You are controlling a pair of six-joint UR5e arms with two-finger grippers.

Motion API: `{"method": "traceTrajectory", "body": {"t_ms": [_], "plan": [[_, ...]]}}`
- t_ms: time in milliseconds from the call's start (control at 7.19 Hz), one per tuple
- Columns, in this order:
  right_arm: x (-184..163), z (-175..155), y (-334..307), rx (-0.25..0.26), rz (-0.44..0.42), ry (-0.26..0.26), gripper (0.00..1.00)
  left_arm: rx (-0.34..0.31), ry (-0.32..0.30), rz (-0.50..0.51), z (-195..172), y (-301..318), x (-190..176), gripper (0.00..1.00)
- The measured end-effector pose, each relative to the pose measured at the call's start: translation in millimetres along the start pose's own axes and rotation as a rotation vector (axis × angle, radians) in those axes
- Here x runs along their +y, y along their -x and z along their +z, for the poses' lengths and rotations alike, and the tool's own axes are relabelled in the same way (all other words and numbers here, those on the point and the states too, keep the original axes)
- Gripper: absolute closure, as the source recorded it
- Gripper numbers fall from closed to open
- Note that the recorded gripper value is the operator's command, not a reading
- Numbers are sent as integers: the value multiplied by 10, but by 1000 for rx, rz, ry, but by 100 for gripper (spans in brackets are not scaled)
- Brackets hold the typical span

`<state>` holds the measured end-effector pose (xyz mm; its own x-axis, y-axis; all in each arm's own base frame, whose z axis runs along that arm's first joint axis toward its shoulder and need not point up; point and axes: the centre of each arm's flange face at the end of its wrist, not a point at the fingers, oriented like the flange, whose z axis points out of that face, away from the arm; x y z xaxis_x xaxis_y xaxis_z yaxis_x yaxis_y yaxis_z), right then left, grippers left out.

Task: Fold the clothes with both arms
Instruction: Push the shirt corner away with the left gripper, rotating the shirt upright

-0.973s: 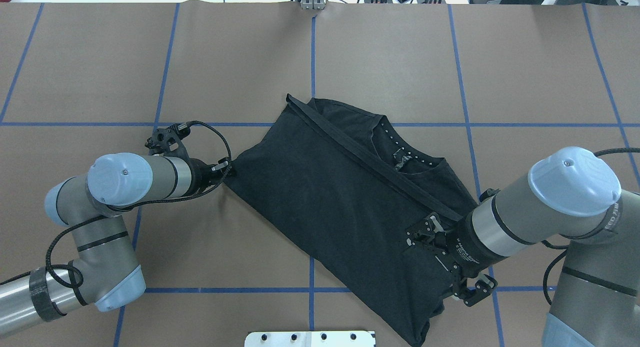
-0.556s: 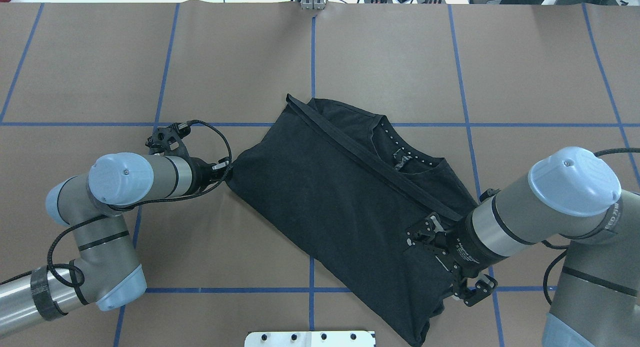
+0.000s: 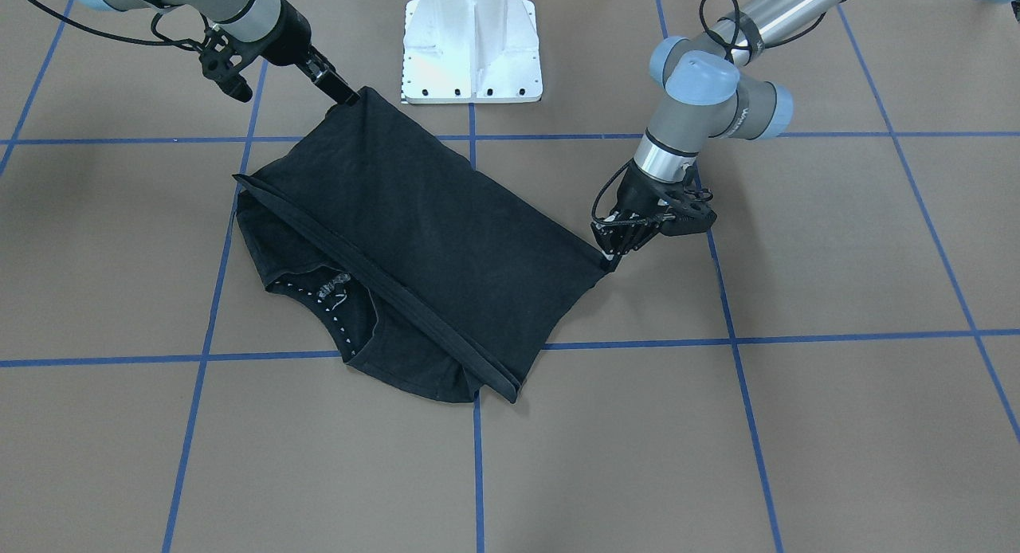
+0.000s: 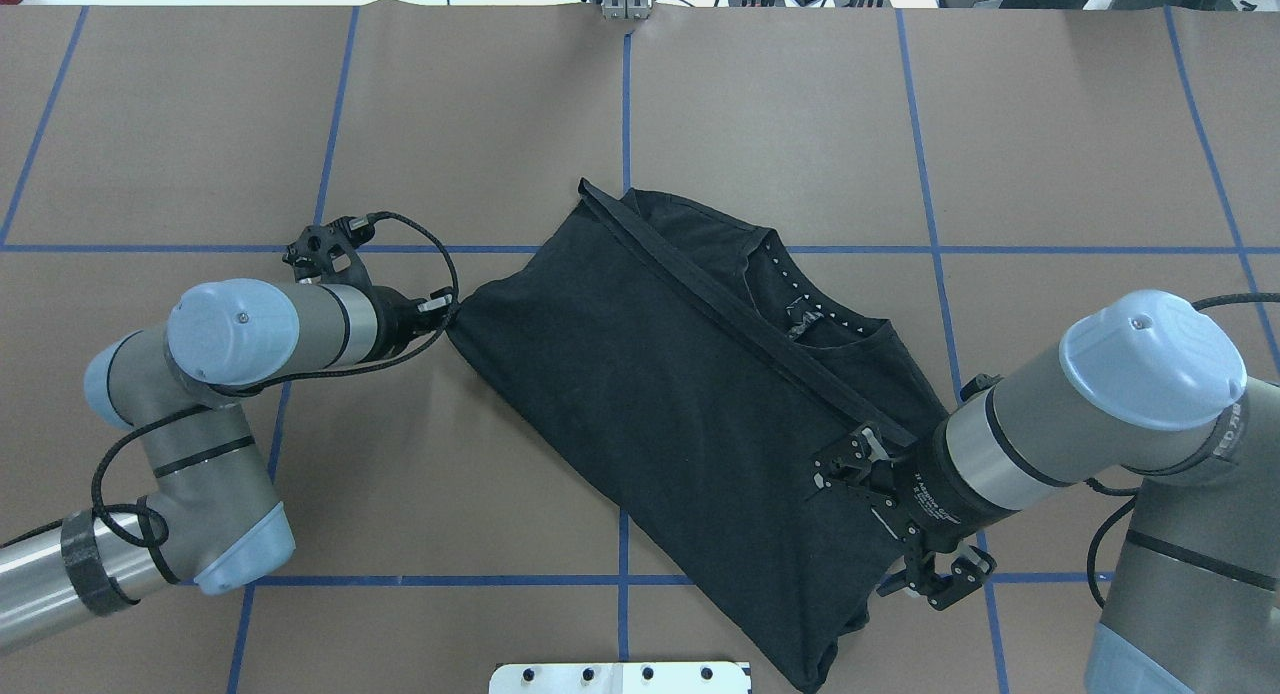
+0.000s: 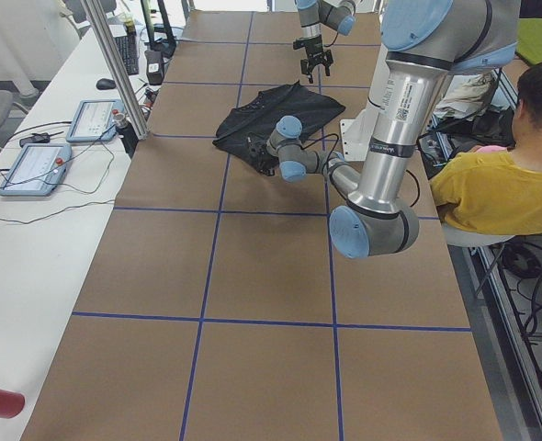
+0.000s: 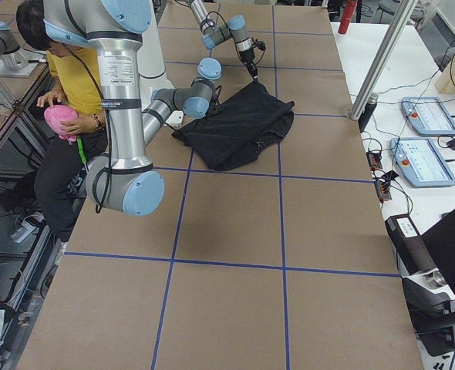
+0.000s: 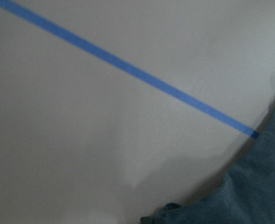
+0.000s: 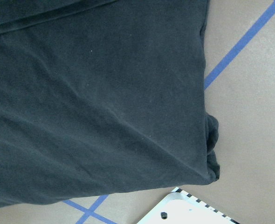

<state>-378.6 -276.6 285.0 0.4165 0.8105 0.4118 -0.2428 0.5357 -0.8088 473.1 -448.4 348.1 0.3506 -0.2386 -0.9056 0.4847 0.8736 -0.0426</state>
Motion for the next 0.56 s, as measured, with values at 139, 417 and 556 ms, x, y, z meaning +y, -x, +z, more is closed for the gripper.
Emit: {"method": "traceTrajectory", "body": {"t_ms": [139, 417, 556], "plan": [[-14, -33, 30, -10, 2, -2, 0, 12, -48, 35, 61, -204, -349, 100], [-116, -215, 170, -60, -4, -20, 0, 20, -151, 53, 494, -867, -1252, 100], [-175, -312, 223, -83, -20, -31, 0, 23, -191, 67, 718, -1103, -1672, 100]]}}
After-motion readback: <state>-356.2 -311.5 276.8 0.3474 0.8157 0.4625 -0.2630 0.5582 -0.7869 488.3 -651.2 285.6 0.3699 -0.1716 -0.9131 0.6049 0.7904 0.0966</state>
